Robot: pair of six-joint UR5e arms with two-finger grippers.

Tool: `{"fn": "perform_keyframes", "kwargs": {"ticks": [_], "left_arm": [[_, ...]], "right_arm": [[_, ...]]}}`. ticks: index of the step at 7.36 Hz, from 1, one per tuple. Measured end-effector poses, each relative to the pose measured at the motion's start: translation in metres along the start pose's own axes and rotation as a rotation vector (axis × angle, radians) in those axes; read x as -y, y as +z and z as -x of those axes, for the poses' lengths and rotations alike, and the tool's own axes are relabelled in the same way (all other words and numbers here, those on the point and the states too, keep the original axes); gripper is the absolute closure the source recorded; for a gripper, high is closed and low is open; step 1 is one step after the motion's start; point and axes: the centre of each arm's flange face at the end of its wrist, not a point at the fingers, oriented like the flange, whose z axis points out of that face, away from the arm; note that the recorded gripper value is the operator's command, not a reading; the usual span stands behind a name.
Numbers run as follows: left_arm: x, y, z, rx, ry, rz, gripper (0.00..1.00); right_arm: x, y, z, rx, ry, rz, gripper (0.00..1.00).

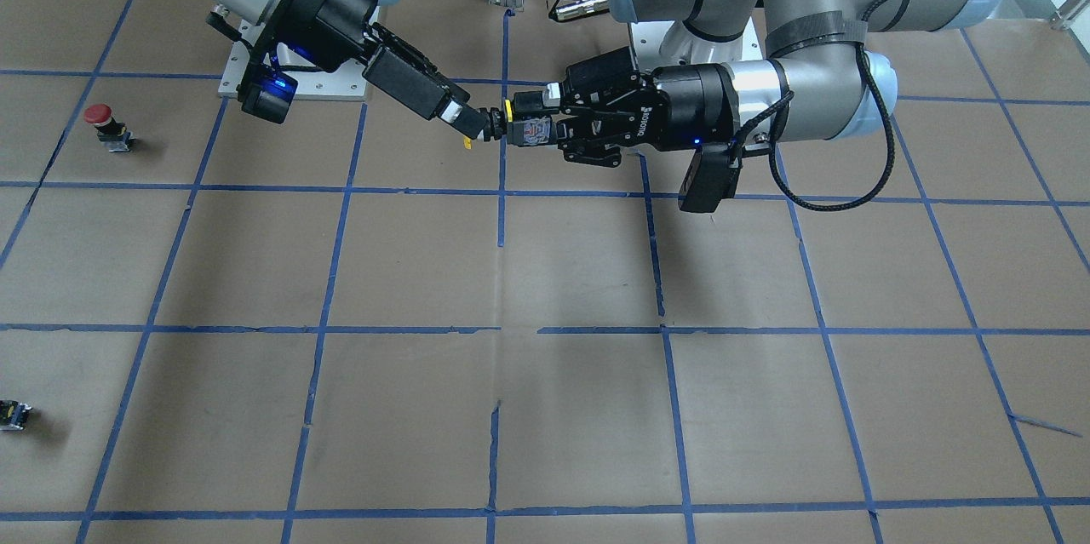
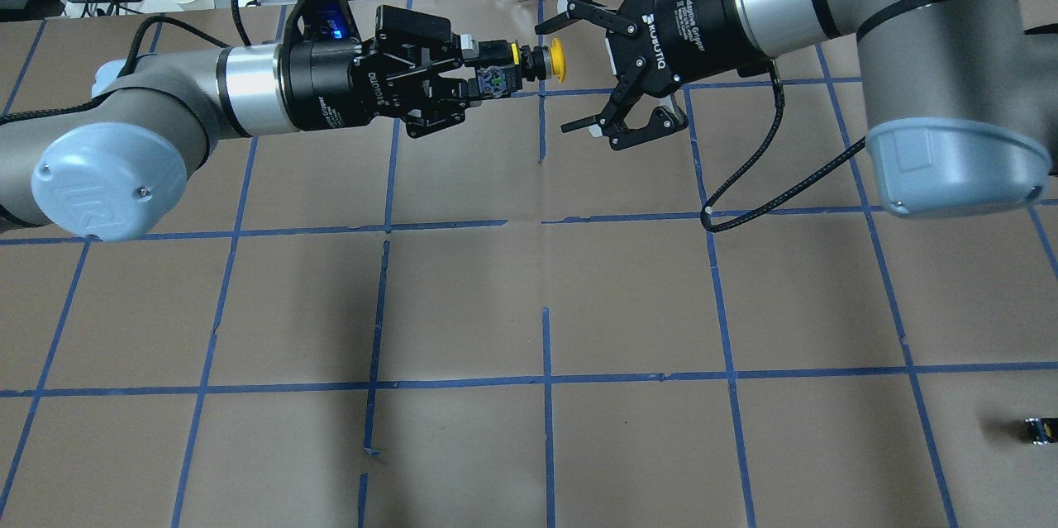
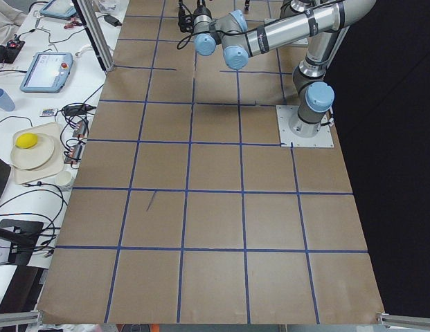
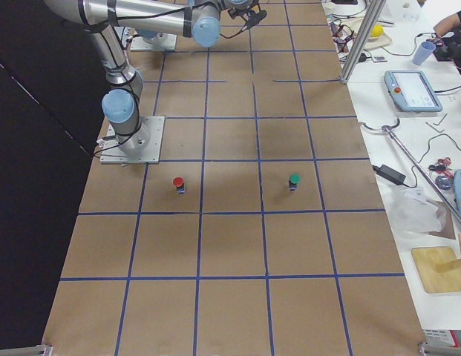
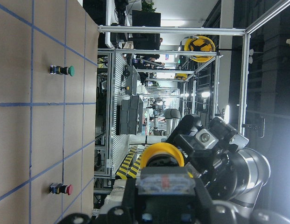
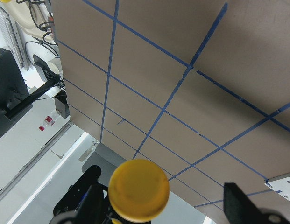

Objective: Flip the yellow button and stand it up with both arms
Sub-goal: 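Bring the open right gripper to the yellow cap held by the left gripper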

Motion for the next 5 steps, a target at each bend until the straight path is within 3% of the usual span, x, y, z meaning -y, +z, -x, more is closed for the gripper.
{"fn": "perform_keyframes", "kwargs": {"ticks": [2, 3, 5], "left_arm": [[0.0001, 0.0000, 0.0010, 0.001, -0.006, 0.001, 0.99], [-0.0002, 0.0001, 0.0017, 0.002, -0.007, 0.001, 0.99], [-0.0008, 0.0001, 0.0028, 0.002, -0.009, 0.001, 0.99]], "right_arm": [[-0.0026, -0.0002, 0.0008, 0.011, 0.002, 0.028, 0.51], [-0.0026, 0.0002, 0.0005, 0.013, 0.002, 0.037, 0.69], [-0.0022, -0.0001, 0.0007, 0.016, -0.002, 0.039, 0.84]]}}
